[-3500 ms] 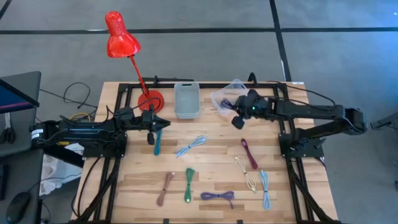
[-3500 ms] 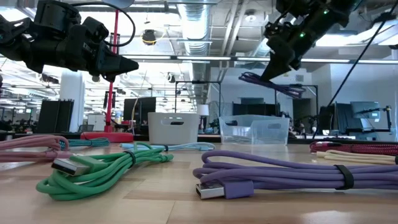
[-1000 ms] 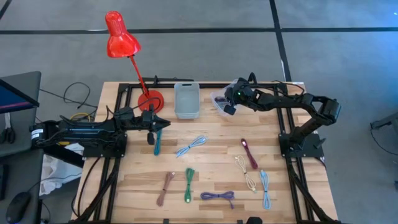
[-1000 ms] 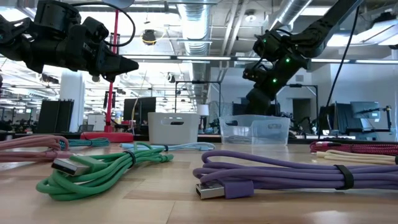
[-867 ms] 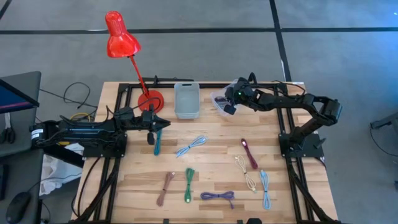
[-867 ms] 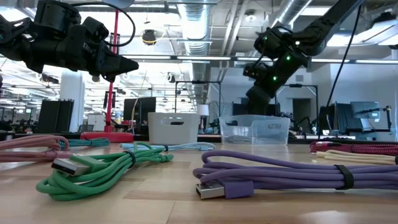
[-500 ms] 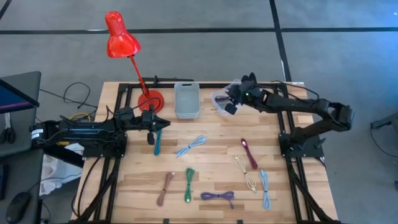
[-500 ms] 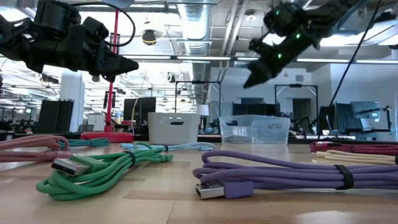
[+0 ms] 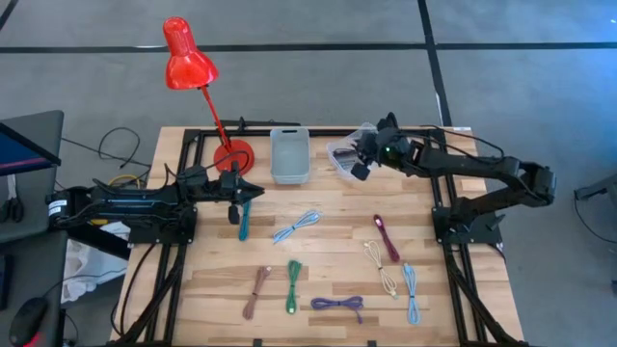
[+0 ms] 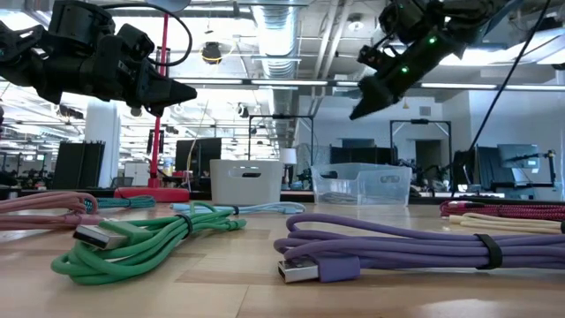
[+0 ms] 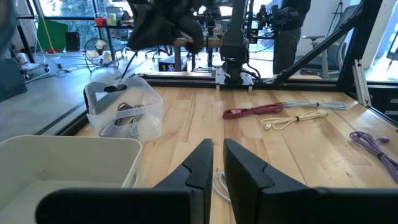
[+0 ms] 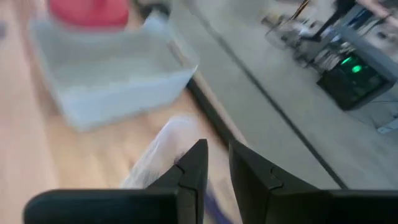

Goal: Pick & Place USB Port
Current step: Put the pink charger cable into the transparent bin

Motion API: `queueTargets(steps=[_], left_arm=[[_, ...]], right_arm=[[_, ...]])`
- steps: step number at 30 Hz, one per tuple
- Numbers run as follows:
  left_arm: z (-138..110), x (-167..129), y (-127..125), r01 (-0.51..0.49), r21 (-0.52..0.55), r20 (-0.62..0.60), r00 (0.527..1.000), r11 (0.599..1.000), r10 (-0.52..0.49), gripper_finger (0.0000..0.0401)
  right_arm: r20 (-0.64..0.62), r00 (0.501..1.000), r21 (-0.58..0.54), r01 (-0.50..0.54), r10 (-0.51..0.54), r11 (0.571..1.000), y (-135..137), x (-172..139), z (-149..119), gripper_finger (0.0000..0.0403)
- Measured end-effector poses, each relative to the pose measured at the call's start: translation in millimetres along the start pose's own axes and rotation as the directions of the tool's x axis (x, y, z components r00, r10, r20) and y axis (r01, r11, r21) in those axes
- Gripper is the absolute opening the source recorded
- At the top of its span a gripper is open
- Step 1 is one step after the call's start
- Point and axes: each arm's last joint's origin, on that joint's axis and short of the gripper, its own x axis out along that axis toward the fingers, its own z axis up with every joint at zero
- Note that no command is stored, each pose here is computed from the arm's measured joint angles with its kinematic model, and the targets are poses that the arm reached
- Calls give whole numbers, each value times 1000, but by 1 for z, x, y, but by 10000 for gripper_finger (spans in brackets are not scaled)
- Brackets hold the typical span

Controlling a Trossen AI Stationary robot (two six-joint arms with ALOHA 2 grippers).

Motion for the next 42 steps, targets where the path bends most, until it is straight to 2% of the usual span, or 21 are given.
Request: queueTargets(steps=[2, 5, 11, 19, 22, 29, 35, 42], left_arm=[[0, 0, 0, 0, 0, 0, 1000, 1000, 0, 40], [0, 0, 0, 0, 0, 0, 1000, 1000, 0, 40], [0, 0, 0, 0, 0, 0, 1000, 1000, 0, 40], [0, 0, 0, 0, 0, -1, 1000, 1000, 0, 40], [0, 0, 0, 0, 0, 0, 1000, 1000, 0, 40], [0, 0, 0, 0, 0, 0, 1000, 1000, 0, 40], [0, 0, 0, 0, 0, 0, 1000, 1000, 0, 40], [0, 0, 0, 0, 0, 0, 1000, 1000, 0, 40]], right_arm=[[-58, 998, -27, -26, 24, 999, 5, -5, -5, 60], [-166, 984, 32, -54, 59, 998, 11, -16, -15, 64], [-316, 949, 110, 31, 6, 994, 17, -48, -28, 82], [-435, 895, 307, 50, 94, 950, 21, -80, -43, 139], [-467, 876, 341, 57, 117, 938, 26, -85, -46, 171], [-563, 781, 470, 33, 271, 882, 39, -88, -54, 229], [-617, 707, 512, 27, 345, 859, 56, -88, -57, 235], [-676, 647, 511, 67, 352, 857, 76, -88, -62, 234]])
